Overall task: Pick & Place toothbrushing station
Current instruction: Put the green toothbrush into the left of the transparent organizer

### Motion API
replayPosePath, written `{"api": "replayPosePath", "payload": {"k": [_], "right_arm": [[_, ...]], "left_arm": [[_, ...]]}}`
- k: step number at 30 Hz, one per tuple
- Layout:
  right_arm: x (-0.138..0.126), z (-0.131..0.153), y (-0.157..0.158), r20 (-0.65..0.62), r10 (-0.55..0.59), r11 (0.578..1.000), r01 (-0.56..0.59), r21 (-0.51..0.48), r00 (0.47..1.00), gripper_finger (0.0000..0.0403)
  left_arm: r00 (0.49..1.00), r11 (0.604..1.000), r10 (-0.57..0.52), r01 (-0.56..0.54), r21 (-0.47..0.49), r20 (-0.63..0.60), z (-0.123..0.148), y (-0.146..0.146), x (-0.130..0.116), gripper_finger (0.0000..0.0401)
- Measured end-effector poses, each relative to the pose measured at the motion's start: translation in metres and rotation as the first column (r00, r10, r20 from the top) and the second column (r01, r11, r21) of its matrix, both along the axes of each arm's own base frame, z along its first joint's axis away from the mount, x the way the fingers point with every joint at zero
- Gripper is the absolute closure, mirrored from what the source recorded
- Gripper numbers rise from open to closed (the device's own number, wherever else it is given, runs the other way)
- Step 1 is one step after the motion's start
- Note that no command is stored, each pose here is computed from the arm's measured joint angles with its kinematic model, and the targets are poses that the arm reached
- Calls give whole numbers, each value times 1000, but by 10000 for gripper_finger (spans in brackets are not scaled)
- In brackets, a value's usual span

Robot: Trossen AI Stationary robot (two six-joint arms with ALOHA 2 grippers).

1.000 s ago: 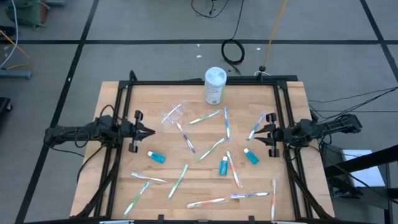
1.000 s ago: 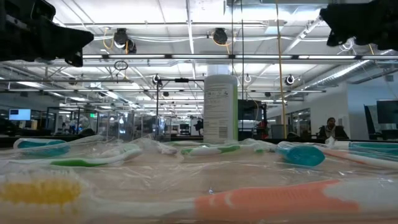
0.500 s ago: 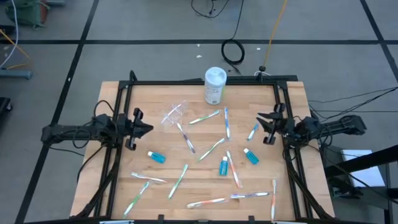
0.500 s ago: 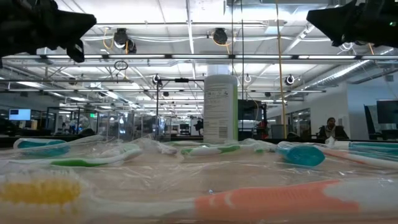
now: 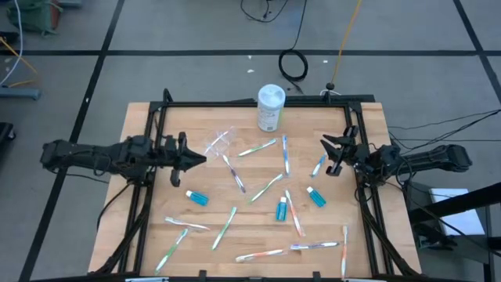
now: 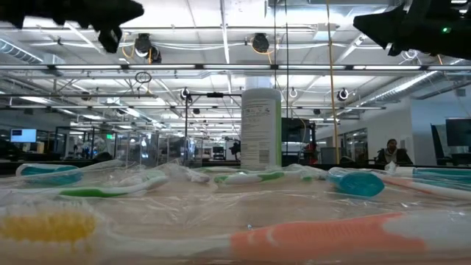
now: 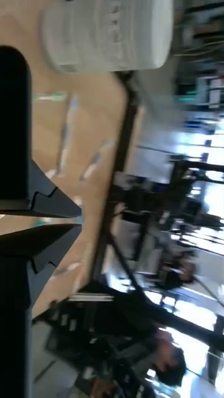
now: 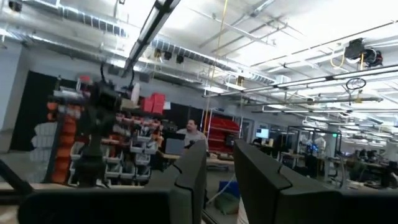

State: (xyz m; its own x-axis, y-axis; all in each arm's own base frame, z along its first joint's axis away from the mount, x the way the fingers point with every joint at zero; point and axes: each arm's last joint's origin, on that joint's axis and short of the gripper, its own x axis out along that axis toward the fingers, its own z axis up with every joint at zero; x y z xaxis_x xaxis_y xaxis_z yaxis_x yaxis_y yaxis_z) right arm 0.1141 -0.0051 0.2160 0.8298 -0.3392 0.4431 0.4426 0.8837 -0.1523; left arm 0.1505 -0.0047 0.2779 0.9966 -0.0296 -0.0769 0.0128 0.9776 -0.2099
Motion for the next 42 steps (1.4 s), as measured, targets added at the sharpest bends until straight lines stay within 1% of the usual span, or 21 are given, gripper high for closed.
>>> {"api": "replayPosePath", "payload": {"k": [3,6,8,11,15,18,20,25,28,30,31,34,35,36,39,42], "right_arm": [[3,-3,-1,-34,-9,1000,9,-1,999,330],[4,-5,-1,-49,-6,1000,6,13,999,330],[5,-6,-2,-53,-11,1000,12,15,999,330],[5,-6,-2,-53,-12,1000,13,15,998,330],[5,-6,-2,-54,-12,1000,13,14,998,330],[5,-6,-2,-64,-17,1000,17,5,998,330],[5,-6,-2,-71,-21,1000,21,-4,997,330],[6,-7,-2,-76,-23,1000,22,-6,997,330],[6,-7,-2,-76,-22,1000,22,-6,997,330],[6,-7,-2,-76,-22,1000,22,-6,997,330],[6,-7,-2,-77,-22,1000,21,-6,997,330],[7,-9,-2,-106,-22,1000,21,-7,994,330],[7,-11,-2,-118,-22,1000,21,-8,993,330],[7,-11,-2,-126,-22,1000,21,-9,992,330],[8,-12,-2,-134,-24,1000,22,-13,991,330],[8,-12,-2,-137,-30,999,27,-24,990,330]], "left_arm": [[989,1000,-9,9,-2,-147,26,-2,6,371],[964,999,-18,6,-47,-265,49,-4,10,370],[939,997,-51,29,-68,-340,57,-7,12,370],[896,993,-76,28,-116,-437,64,-13,18,370],[817,972,-93,-49,-229,-569,56,-20,26,370],[734,950,-132,-99,-297,-666,43,-29,32,370],[680,941,-170,-103,-322,-713,35,-38,38,370],[576,938,-223,-92,-333,-786,15,-64,52,370],[490,942,-228,-108,-319,-841,0,-81,57,370],[415,937,-219,-161,-309,-883,-11,-91,59,370],[369,929,-229,-195,-316,-901,-16,-95,59,370],[195,881,-334,-285,-379,-922,-31,-108,60,370],[149,874,-359,-294,-388,-921,-35,-112,61,370],[118,876,-366,-292,-385,-923,-40,-115,63,370],[66,901,-343,-259,-348,-937,-53,-123,66,370],[20,910,-367,-202,-363,-930,-61,-125,70,370]]}}
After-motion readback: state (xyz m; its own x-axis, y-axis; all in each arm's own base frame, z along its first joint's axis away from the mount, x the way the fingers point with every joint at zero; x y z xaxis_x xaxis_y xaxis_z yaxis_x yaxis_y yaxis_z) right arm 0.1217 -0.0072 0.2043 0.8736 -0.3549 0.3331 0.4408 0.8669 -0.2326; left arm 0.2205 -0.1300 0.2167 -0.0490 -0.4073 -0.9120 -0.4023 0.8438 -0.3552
